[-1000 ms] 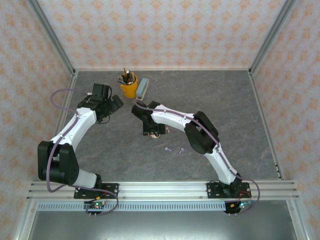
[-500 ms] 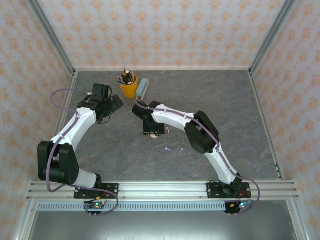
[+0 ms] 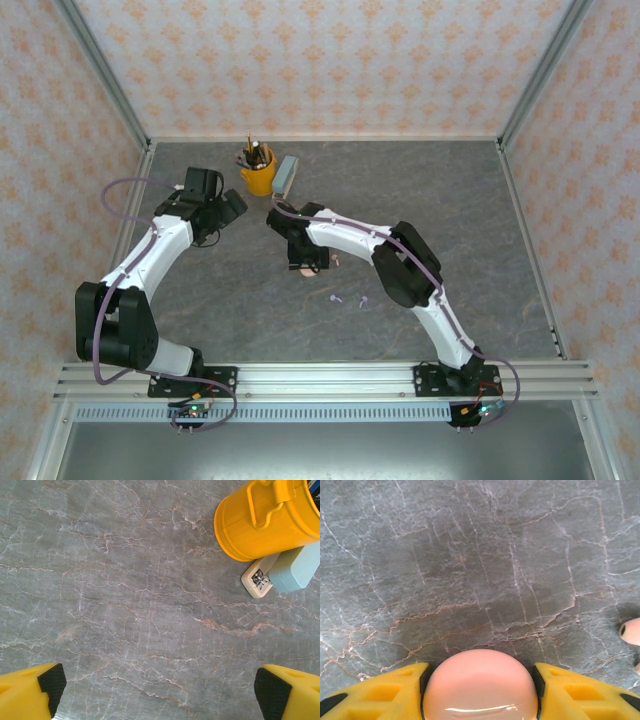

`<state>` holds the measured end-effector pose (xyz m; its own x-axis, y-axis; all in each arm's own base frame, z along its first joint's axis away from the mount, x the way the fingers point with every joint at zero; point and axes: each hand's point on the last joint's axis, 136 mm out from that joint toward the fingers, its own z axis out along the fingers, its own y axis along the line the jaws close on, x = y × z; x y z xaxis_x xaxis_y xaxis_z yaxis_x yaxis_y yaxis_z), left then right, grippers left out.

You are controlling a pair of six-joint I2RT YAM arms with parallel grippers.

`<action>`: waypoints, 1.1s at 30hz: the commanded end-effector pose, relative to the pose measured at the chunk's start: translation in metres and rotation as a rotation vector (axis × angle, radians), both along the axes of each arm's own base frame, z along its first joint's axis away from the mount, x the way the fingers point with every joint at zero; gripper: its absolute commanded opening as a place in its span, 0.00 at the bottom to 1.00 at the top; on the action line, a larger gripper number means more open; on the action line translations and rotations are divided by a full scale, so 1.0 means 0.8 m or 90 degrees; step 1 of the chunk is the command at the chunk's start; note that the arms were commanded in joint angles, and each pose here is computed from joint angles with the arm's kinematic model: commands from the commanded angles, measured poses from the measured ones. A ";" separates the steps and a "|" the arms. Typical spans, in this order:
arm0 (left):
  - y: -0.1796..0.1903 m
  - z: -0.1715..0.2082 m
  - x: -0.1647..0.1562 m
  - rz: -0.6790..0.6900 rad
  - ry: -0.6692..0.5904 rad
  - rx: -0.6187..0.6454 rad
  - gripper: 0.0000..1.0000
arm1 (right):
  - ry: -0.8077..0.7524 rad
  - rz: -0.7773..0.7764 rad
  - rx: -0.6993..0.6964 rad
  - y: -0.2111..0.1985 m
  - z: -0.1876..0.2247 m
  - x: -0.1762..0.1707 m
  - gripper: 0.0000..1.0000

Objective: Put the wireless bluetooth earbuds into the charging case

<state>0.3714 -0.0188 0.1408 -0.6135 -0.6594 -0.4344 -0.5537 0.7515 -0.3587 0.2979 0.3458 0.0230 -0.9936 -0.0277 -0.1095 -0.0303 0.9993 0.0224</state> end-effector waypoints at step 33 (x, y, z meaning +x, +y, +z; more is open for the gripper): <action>-0.036 -0.022 -0.005 -0.051 -0.128 -0.097 0.99 | -0.076 -0.090 0.042 -0.040 0.069 0.048 0.53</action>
<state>0.3588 -0.0359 0.1113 -0.6046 -0.6703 -0.4303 -0.4741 0.7369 -0.4818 0.3232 0.3205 0.0532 -0.9838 0.0776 -0.1617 0.0673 0.9954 0.0685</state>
